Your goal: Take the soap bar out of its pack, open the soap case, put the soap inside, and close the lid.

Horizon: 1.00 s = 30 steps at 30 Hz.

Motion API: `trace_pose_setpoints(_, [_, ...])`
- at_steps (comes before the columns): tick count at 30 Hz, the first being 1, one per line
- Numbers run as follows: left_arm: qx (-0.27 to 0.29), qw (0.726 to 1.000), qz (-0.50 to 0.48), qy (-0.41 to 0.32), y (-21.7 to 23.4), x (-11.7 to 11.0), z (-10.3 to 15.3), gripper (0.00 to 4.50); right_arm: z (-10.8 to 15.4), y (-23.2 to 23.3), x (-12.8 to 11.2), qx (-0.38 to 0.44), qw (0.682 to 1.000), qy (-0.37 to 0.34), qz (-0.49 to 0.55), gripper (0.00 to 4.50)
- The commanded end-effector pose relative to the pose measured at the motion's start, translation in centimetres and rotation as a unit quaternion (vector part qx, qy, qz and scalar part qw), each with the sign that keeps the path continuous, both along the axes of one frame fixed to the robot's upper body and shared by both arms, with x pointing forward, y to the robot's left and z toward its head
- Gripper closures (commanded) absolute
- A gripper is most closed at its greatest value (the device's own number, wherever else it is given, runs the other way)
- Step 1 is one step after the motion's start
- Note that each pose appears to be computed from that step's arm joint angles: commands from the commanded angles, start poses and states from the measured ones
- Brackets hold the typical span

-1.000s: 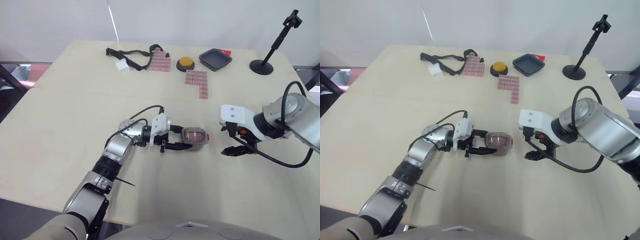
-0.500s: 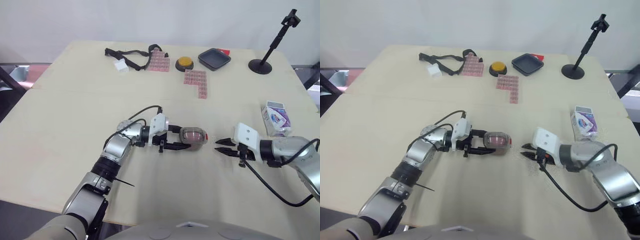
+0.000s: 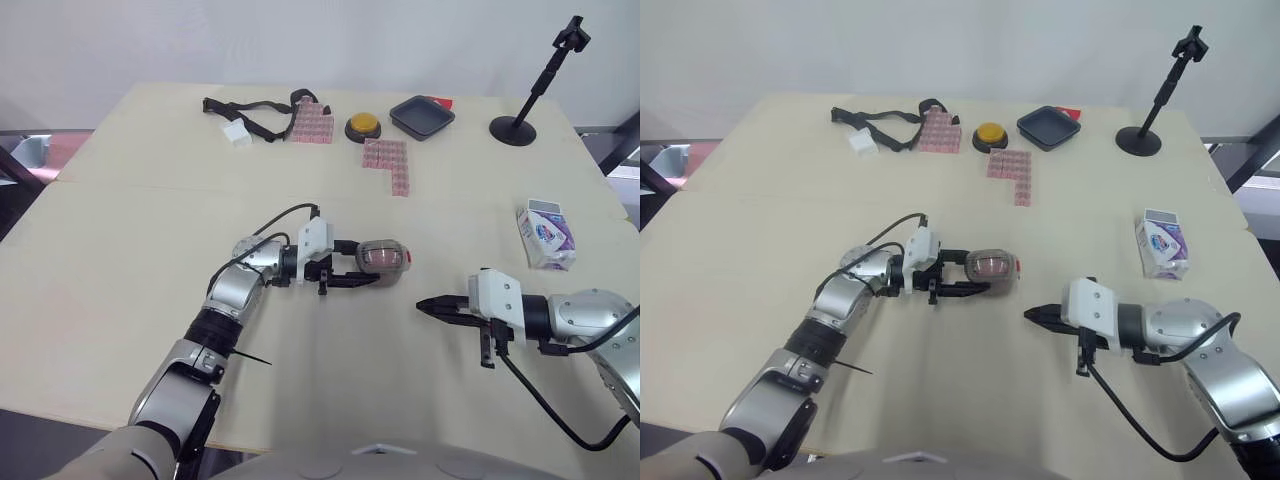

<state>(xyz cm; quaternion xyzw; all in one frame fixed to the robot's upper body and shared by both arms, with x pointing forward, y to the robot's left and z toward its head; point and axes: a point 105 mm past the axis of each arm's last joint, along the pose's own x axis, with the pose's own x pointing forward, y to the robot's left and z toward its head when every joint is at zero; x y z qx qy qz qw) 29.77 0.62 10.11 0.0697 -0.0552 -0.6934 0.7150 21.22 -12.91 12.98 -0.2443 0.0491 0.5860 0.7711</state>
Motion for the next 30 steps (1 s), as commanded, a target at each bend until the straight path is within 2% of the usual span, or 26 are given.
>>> trace_pose_setpoints(1, [-0.016, 0.999, 0.014, -0.03, 0.1, 0.8, 1.5, 2.59, 2.5, 2.1, 0.6, 0.01, 0.999, -0.044, -0.004, 4.47])
trace_pose_setpoints(11, [-0.011, 0.999, 0.013, -0.031, 0.1, 0.9, 1.3, 2.59, 4.1, 5.0, -0.1, -0.013, 0.997, -0.076, 0.002, 4.47])
trace_pose_setpoints(30, [-0.008, 1.0, 0.005, -0.026, 0.2, 0.2, 1.0, 2.59, 4.2, 4.6, 1.8, -0.032, 0.996, -0.082, -0.029, 4.47])
